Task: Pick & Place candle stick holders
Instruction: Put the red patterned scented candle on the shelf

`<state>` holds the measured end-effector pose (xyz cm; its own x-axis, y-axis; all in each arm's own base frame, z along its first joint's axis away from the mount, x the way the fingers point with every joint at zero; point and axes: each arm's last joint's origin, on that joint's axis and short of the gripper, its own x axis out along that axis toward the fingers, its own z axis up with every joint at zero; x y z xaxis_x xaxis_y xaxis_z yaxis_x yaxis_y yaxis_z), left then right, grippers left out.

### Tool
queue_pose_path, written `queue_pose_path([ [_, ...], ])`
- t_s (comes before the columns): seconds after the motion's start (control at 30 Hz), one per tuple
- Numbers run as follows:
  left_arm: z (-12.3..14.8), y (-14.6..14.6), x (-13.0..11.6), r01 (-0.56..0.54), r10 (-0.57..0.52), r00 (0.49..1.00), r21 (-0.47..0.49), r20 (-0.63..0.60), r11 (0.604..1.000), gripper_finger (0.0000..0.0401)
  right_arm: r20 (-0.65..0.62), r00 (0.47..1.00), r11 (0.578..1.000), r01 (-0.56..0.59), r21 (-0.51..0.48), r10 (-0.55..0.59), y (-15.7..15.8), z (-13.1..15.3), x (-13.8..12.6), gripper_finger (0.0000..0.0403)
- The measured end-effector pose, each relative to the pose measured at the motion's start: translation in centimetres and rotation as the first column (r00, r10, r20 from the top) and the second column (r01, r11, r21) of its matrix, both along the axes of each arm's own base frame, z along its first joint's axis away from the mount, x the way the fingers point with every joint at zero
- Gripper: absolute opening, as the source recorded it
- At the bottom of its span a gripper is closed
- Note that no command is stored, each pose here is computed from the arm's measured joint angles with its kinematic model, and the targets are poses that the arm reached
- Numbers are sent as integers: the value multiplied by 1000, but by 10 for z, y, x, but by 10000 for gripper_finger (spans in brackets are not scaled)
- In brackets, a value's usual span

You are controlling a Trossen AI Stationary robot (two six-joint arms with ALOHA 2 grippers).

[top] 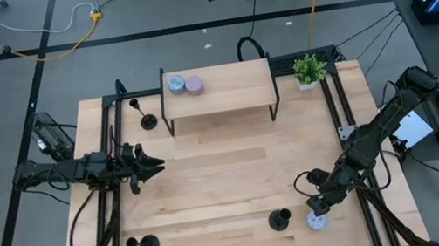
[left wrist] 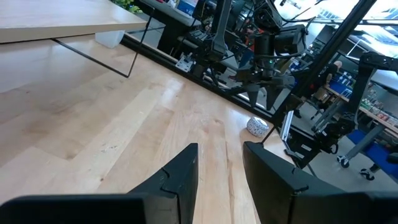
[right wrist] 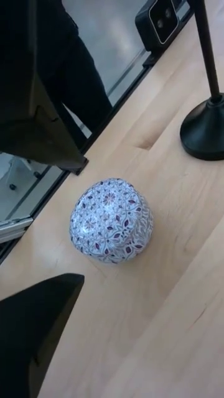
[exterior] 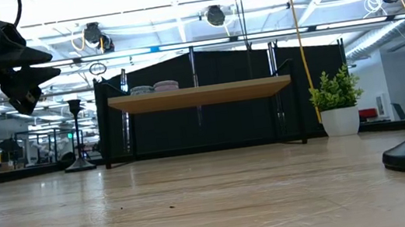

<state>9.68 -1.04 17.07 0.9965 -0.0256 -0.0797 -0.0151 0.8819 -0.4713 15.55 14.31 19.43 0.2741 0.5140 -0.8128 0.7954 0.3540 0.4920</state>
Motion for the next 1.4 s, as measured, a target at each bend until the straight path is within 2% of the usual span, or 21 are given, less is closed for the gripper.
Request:
queue_pose_path([
  [0.2,0,0,0,0,0,1000,0,0,1000,131,-7,1000,1000,17,-5,-17,0,0,0,338],
  [0.33,0,0,0,0,0,1000,0,0,1000,131,51,998,998,44,-52,-42,-2,0,2,356],
  [0.43,0,0,0,0,0,1000,0,0,1000,131,75,997,999,19,-49,-15,-1,1,3,356],
  [0.53,0,0,0,0,0,1000,0,0,1000,131,54,998,998,38,-53,-35,-1,0,1,352],
  [0.63,0,0,0,0,0,1000,0,0,1000,131,41,997,994,75,-83,-71,0,-2,-2,351],
  [0.8,0,0,0,0,0,1000,0,0,1000,131,94,986,984,145,-104,-135,8,3,-5,353],
  [0.97,0,0,0,0,0,1000,0,-1,1000,131,71,983,977,177,-116,-170,21,5,-2,353],
  [1.23,0,0,0,-17,17,1000,1,0,1000,131,-57,981,947,161,-279,-184,45,5,6,353],
  [1.4,0,2,0,-69,69,998,5,2,998,131,-13,984,937,164,-309,-176,58,7,20,354],
])
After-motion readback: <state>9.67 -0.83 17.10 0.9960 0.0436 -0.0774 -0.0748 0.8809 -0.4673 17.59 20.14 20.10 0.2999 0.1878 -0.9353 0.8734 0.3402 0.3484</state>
